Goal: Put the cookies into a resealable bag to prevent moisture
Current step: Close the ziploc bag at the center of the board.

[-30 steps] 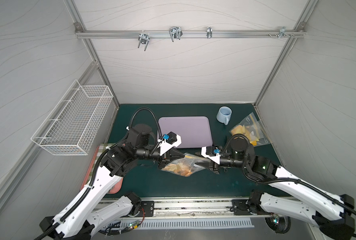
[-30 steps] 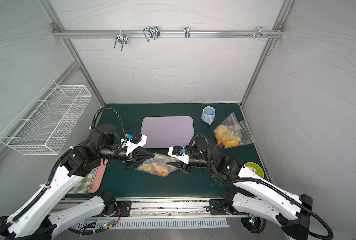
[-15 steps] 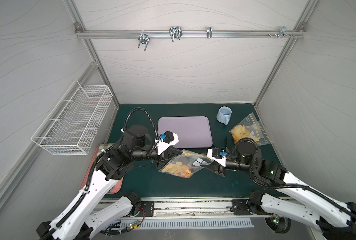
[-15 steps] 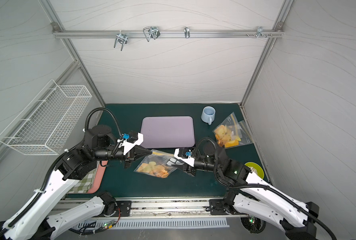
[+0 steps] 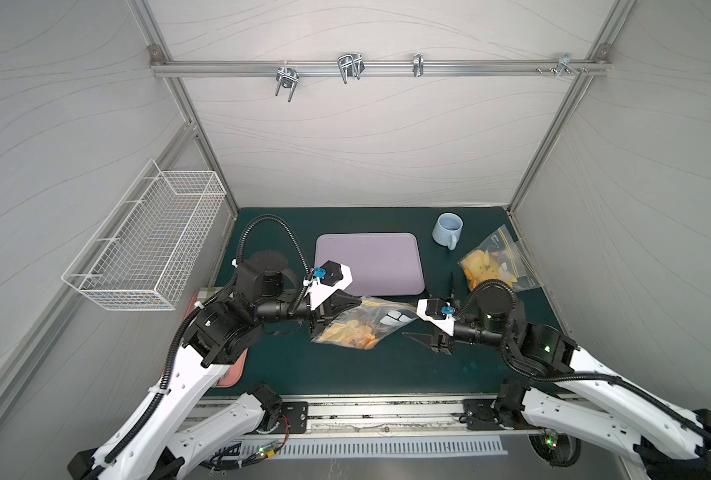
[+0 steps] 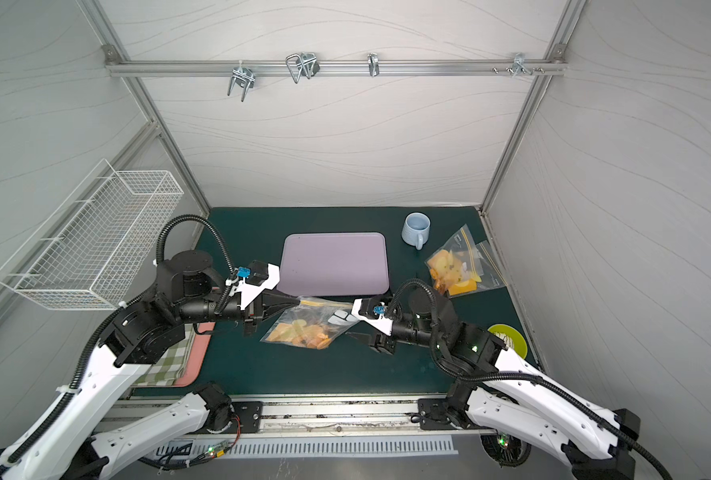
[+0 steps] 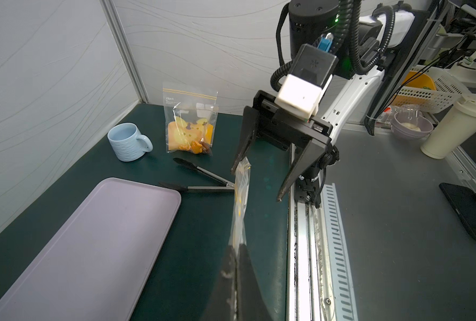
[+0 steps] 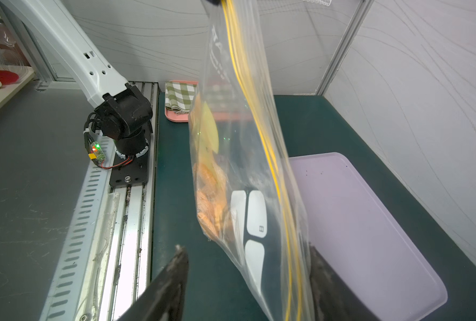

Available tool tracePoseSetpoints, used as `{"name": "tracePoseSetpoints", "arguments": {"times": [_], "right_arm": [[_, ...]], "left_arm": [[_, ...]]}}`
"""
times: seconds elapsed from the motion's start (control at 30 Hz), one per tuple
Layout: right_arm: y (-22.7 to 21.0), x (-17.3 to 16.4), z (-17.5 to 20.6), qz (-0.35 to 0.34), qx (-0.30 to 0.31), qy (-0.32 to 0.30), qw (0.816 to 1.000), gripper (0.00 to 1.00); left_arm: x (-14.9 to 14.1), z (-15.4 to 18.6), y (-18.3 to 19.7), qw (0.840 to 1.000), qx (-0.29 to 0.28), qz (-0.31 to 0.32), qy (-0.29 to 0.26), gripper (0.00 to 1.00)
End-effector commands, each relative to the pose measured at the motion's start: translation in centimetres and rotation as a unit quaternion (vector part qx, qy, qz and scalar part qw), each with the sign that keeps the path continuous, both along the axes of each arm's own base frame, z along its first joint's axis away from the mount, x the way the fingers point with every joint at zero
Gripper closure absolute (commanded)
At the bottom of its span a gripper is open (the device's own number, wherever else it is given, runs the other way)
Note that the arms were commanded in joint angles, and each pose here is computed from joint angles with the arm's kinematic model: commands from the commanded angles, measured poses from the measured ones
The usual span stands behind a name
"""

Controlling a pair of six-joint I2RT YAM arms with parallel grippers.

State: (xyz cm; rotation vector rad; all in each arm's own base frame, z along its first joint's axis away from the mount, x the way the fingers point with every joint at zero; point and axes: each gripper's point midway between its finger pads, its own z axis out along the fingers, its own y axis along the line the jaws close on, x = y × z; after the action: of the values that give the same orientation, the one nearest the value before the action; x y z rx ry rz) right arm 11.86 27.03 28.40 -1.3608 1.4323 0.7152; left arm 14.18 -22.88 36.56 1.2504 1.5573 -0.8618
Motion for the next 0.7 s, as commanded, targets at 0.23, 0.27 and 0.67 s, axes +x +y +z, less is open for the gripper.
{"name": "tracePoseSetpoints", "arguments": {"times": [0.23,0.27,0.67], "right_arm": [[-0.2,0.3,0.1,-0.005,0.0,-0.004,1.0,0.73],[-0.2,0.3,0.1,-0.004,0.001,-0.003,1.0,0.72],[-0.1,0.2,0.8,0.002,0.011,0.0,1.0,0.77]], "left_arm": [[-0.5,2.7,0.3,0.999,-0.023,-0.008,-0.043,1.0],[-0.6,2.7,0.3,0.999,-0.023,-0.008,-0.043,1.0],[-0.8,2.5,0.2,0.999,-0.022,-0.016,-0.039,1.0]]}}
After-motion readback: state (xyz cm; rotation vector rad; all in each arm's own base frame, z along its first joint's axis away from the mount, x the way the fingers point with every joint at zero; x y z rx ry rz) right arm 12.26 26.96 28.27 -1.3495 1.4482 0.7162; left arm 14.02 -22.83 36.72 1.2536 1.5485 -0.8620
